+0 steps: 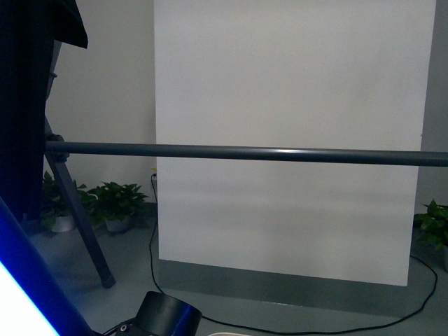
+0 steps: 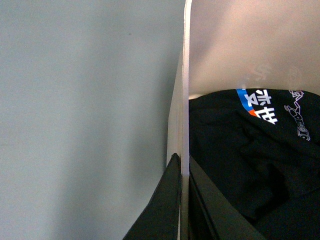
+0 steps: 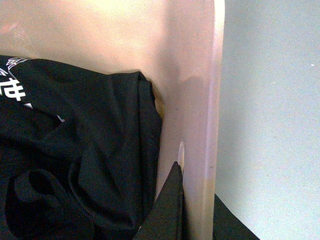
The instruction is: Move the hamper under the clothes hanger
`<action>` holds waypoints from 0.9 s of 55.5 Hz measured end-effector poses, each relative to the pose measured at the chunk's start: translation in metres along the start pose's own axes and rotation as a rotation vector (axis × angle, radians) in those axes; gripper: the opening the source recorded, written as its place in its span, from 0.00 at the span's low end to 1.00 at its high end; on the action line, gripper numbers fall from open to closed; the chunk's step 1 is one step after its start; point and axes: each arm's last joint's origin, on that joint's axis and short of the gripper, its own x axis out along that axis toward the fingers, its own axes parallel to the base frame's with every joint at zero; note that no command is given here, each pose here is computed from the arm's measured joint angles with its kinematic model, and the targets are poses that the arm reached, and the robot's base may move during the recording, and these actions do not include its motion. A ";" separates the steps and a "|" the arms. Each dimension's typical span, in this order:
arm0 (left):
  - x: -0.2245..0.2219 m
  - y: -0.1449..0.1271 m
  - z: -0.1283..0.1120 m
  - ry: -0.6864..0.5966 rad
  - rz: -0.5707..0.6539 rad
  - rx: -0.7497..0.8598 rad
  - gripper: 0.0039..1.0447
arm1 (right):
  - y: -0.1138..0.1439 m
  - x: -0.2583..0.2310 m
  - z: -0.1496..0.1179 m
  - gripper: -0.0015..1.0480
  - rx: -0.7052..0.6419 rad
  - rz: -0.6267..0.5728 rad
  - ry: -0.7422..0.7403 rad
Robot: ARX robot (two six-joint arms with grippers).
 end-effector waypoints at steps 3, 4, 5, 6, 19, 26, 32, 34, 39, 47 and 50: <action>0.000 -0.002 0.000 0.000 -0.006 0.003 0.04 | -0.003 0.000 0.000 0.03 0.005 -0.007 0.000; -0.001 -0.003 -0.001 0.001 -0.010 0.005 0.04 | -0.003 0.000 0.000 0.03 0.007 -0.009 0.000; -0.001 -0.003 -0.001 0.001 -0.012 0.005 0.04 | -0.004 0.000 0.000 0.03 0.007 -0.010 0.001; -0.001 -0.004 -0.001 0.001 -0.014 0.005 0.04 | -0.004 0.000 0.000 0.03 0.008 -0.010 0.000; 0.000 0.000 0.000 -0.001 0.003 0.001 0.04 | -0.001 0.000 0.000 0.03 0.000 0.002 0.000; 0.000 0.001 0.000 0.000 0.005 -0.002 0.04 | 0.001 0.000 0.000 0.03 -0.002 0.004 -0.001; 0.000 0.001 0.000 0.000 0.003 -0.001 0.04 | 0.000 0.000 0.000 0.03 -0.002 0.000 0.000; 0.000 0.000 0.000 0.000 0.002 -0.001 0.04 | 0.000 0.000 0.000 0.03 -0.002 0.000 0.000; 0.000 0.000 0.000 0.000 0.002 -0.001 0.04 | 0.000 0.000 0.000 0.03 -0.001 0.001 0.000; 0.000 0.001 0.000 0.000 0.003 -0.001 0.04 | 0.000 0.000 0.000 0.03 -0.001 0.001 0.000; 0.000 0.001 0.000 0.000 0.003 0.000 0.04 | 0.000 0.000 0.000 0.03 -0.001 0.001 0.000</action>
